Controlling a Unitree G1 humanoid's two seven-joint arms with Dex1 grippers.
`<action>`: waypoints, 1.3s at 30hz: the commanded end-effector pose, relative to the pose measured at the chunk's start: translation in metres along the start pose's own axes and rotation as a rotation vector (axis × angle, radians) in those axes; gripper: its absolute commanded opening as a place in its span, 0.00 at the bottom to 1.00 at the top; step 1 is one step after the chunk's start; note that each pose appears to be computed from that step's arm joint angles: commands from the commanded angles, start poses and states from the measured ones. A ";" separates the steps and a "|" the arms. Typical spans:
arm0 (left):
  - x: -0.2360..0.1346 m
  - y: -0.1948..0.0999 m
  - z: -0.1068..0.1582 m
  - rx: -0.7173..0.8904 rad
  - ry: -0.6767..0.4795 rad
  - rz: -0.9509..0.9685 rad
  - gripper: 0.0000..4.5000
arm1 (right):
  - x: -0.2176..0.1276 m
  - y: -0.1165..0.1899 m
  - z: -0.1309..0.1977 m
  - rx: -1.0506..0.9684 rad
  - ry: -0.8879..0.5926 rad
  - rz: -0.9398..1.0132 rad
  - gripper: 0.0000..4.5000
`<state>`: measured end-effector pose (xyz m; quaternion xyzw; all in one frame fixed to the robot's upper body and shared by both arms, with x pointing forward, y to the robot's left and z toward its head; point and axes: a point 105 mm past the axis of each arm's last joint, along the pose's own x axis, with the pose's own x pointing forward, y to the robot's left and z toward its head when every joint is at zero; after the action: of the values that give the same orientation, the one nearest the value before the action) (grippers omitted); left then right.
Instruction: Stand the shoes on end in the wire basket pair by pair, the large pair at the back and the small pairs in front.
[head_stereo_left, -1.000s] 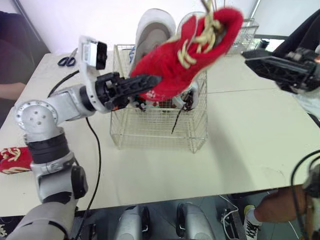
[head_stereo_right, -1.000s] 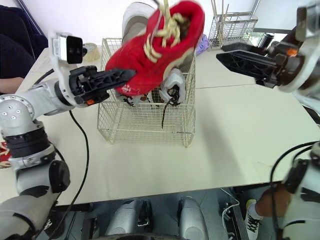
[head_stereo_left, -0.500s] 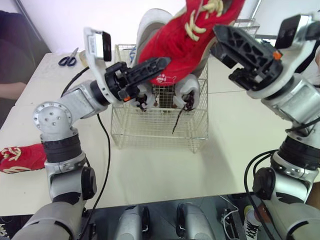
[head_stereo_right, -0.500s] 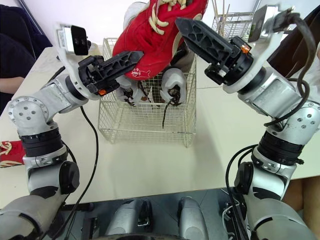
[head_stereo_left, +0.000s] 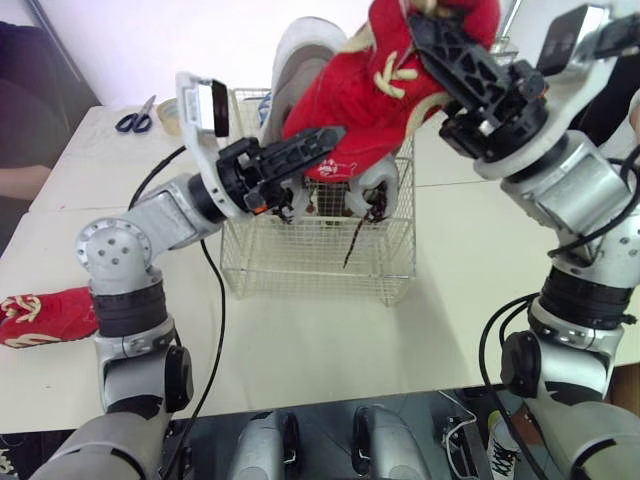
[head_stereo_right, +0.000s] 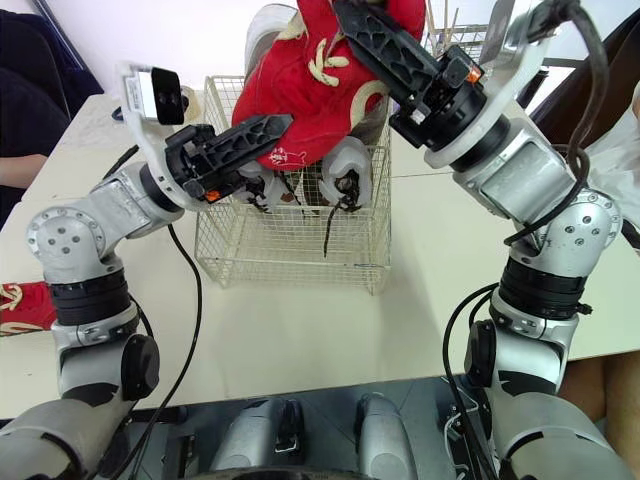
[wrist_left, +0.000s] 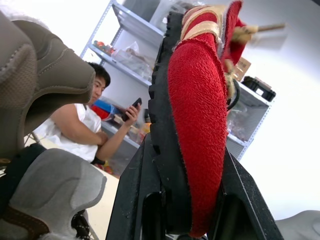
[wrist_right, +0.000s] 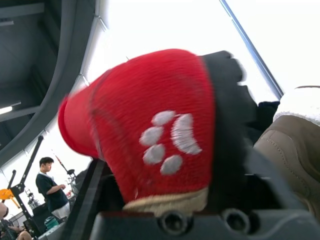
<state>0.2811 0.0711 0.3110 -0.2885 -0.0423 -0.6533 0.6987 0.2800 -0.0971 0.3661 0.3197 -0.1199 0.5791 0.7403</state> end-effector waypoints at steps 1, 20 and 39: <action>0.002 -0.005 0.002 0.036 0.002 0.003 0.08 | 0.006 0.017 0.003 -0.032 0.005 0.074 0.18; -0.063 -0.007 0.002 0.153 0.275 0.210 1.00 | -0.011 0.014 0.002 -0.354 0.360 0.038 0.16; -0.064 -0.013 0.029 0.255 0.249 0.234 1.00 | -0.046 -0.025 -0.059 -0.720 0.794 0.217 0.16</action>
<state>0.2764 0.1409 0.2971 -0.1313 0.0290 -0.5810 0.8027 0.2824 -0.1008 0.2834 -0.1863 -0.0363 0.6471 0.7385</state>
